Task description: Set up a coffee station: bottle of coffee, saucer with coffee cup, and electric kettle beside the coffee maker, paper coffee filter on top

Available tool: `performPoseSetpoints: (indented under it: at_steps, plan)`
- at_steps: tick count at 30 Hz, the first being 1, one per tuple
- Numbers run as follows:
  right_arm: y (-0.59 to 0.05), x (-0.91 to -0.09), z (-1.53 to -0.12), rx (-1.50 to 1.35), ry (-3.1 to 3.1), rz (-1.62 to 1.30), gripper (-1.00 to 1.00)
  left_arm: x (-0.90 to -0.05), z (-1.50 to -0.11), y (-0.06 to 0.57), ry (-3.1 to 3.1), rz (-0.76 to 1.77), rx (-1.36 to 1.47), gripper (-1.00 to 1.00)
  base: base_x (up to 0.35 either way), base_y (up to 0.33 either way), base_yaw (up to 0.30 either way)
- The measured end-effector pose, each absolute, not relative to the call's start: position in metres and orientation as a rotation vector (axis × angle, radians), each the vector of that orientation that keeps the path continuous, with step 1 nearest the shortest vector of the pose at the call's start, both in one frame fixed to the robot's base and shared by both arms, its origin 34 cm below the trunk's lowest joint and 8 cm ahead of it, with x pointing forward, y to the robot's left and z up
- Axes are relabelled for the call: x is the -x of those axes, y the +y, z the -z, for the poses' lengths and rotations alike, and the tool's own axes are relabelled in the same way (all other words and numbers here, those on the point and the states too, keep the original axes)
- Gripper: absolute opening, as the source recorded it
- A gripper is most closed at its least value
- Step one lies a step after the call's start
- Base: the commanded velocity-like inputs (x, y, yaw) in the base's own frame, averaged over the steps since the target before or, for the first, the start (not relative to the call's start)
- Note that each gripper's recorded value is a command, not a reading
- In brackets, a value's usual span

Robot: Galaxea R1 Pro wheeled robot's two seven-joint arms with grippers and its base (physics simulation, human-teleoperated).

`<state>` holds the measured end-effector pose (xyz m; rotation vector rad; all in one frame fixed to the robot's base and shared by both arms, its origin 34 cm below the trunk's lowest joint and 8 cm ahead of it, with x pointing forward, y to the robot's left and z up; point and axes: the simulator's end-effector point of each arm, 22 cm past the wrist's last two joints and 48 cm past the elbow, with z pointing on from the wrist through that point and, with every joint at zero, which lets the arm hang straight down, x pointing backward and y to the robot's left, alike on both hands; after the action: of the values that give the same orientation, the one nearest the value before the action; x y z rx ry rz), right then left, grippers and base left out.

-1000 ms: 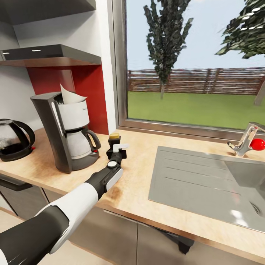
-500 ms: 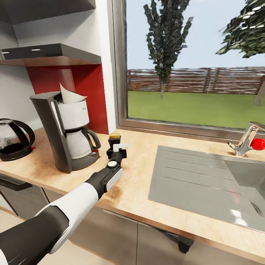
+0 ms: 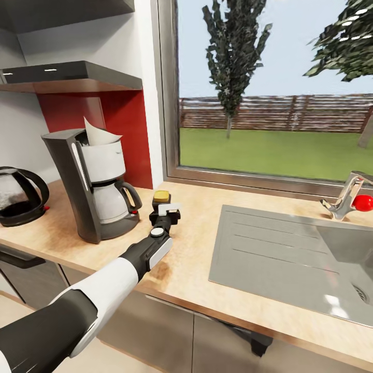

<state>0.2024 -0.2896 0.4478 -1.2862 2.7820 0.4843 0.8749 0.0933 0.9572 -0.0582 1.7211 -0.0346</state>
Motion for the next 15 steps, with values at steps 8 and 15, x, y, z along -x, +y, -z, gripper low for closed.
performPoseSetpoints:
  at_steps: [8,15]
  plan:
    - [-0.2896,-0.2024,-0.4478,1.286,2.782,-0.484,1.00,-0.8749,-0.9574,0.0933,1.721,0.035,0.058,1.00,0.000,0.000,0.000]
    - [-0.2896,-0.2027,-0.4478,1.286,2.781,-0.484,1.00,-0.8748,-0.9572,0.0932,1.721,0.034,0.058,1.00,0.000,0.000,0.000]
